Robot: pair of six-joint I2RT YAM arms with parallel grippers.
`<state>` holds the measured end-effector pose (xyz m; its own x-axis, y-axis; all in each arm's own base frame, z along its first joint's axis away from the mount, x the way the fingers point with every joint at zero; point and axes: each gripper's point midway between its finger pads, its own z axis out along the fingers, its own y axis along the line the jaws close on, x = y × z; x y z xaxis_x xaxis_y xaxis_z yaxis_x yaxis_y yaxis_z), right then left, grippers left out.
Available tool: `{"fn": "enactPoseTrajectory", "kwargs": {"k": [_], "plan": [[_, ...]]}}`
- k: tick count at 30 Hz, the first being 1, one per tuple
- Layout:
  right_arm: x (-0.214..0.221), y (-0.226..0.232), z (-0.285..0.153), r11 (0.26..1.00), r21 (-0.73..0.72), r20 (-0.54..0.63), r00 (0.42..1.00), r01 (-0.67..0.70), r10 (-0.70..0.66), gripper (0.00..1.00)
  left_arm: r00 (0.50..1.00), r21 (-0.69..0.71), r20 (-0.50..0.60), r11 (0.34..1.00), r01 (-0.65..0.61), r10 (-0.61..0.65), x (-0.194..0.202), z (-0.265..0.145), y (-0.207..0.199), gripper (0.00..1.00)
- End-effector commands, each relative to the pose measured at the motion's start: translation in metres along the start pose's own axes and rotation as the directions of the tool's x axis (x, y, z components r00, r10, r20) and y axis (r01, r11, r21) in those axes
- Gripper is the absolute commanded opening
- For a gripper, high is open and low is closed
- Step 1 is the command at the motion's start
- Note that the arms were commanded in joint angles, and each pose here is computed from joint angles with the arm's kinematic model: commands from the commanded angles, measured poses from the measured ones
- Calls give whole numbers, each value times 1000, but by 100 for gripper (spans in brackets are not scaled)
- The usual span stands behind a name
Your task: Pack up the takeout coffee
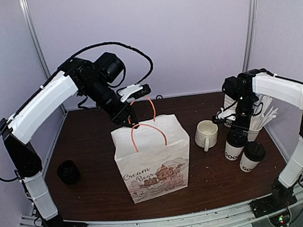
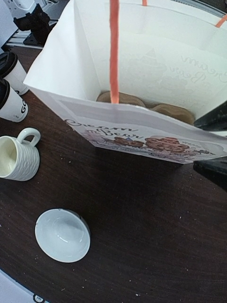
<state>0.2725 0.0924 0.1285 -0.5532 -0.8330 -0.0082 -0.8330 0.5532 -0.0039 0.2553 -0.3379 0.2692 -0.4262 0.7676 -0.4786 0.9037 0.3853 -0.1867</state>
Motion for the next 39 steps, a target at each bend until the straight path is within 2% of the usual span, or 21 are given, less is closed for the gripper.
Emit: {"fn": "enactPoseTrajectory", "kwargs": {"k": [1, 4, 6, 9, 12, 13, 17, 22, 25, 28, 31, 39], "plan": [[-6, 6, -27, 999, 41, 59, 998, 7, -9, 67, 999, -58, 38, 998, 0, 2, -3, -15, 7, 26], [-16, 15, -46, 999, 34, 111, 993, 21, -25, 67, 998, -85, 60, 996, -4, 9, -7, -20, 10, 30], [-26, 24, -62, 999, 11, 166, 985, 36, -37, 67, 997, -115, 74, 993, -4, 12, -10, -25, 14, 28], [-45, 36, -92, 998, -5, 267, 962, 69, -65, 67, 996, -133, 92, 991, -8, 20, -14, -32, 18, 17], [-60, 46, -117, 995, -16, 355, 931, 98, -86, 67, 994, -164, 107, 986, -9, 26, -19, -37, 23, 2], [-65, 49, -124, 994, -22, 380, 920, 108, -92, 67, 994, -177, 109, 984, -12, 32, -19, -40, 24, 0], [-82, 60, -148, 988, -30, 462, 879, 149, -119, 67, 990, -207, 130, 978, -20, 47, -22, -49, 26, 0], [-89, 67, -154, 983, -22, 463, 873, 181, -150, 67, 987, -191, 154, 981, -18, 48, -25, -55, 20, 0], [-92, 70, -168, 980, 5, 489, 854, 201, -178, 66, 985, -233, 163, 972, -12, 51, -22, -64, 23, 0], [-102, 67, -189, 978, 51, 544, 815, 204, -199, 66, 977, -252, 201, 968, -10, 63, -24, -73, 23, 0], [-115, 68, -221, 972, 94, 619, 751, 216, -227, 66, 971, -251, 228, 968, -11, 71, -26, -77, 20, 0], [-141, 90, -276, 937, 204, 735, 588, 282, -337, 66, 980, -173, 196, 985, -8, 42, -20, -54, 13, 0]]}}
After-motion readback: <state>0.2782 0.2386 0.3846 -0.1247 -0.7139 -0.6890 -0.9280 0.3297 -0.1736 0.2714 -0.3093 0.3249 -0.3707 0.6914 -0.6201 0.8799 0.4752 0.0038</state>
